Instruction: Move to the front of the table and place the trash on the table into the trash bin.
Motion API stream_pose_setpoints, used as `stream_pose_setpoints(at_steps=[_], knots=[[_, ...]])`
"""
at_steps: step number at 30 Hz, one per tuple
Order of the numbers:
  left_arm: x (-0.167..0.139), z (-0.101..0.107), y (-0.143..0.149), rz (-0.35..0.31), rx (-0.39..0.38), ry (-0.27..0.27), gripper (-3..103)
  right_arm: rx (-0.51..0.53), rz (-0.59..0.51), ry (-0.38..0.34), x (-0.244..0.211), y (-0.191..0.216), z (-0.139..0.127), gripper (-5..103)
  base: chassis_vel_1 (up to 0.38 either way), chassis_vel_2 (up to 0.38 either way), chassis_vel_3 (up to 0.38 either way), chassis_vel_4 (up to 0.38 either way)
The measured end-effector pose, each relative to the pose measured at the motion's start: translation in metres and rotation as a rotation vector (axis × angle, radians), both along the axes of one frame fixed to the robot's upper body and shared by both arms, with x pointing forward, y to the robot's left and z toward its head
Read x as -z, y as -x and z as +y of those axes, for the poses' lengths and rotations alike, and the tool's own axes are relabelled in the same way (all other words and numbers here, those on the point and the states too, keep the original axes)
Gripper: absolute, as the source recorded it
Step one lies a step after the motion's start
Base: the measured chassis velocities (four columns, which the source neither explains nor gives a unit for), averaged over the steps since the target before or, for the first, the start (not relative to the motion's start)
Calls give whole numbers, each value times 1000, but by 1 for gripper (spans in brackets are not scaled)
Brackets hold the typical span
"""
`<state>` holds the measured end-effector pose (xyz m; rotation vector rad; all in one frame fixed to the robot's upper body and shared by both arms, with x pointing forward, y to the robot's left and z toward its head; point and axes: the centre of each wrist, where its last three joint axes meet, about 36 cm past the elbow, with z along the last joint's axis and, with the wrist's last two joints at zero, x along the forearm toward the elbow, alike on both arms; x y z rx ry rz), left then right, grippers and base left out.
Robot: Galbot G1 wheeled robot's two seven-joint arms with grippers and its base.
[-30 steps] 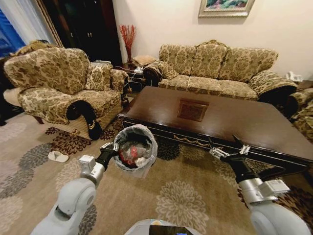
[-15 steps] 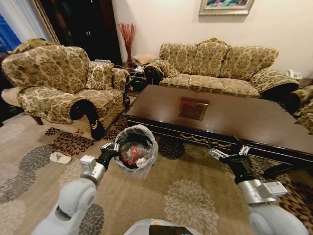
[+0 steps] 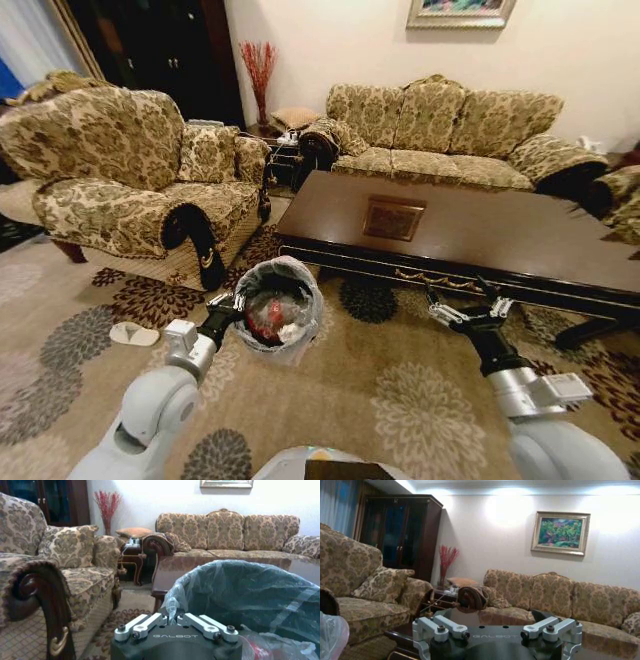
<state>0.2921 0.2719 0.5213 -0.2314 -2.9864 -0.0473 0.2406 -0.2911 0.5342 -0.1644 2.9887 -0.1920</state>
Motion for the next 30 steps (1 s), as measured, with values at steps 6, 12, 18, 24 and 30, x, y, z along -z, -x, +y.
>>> stream_pose_setpoints(at_steps=[6, 12, 18, 24, 30], knots=[[0, 0, 0, 0, 1, 2, 4, 0, 0, 0, 0, 0, 0, 100, -4, -20, 27, 44], [0, 0, 0, -1, 3, 3, 4, 1, 0, 0, 0, 0, 0, 100, -41, -20, 20, 5], [0, 0, 0, -1, 1, 2, 4, 0, 0, -1, 0, 0, 0, 100, 0, 0, 0, 0], [0, 0, 0, -1, 2, 2, 4, 1, 0, -1, 0, 0, 0, 100, 0, 0, 0, 0], [0, 0, 0, -1, 2, 2, 4, 1, 0, -1, 0, 0, 0, 100, 0, 0, 0, 0]])
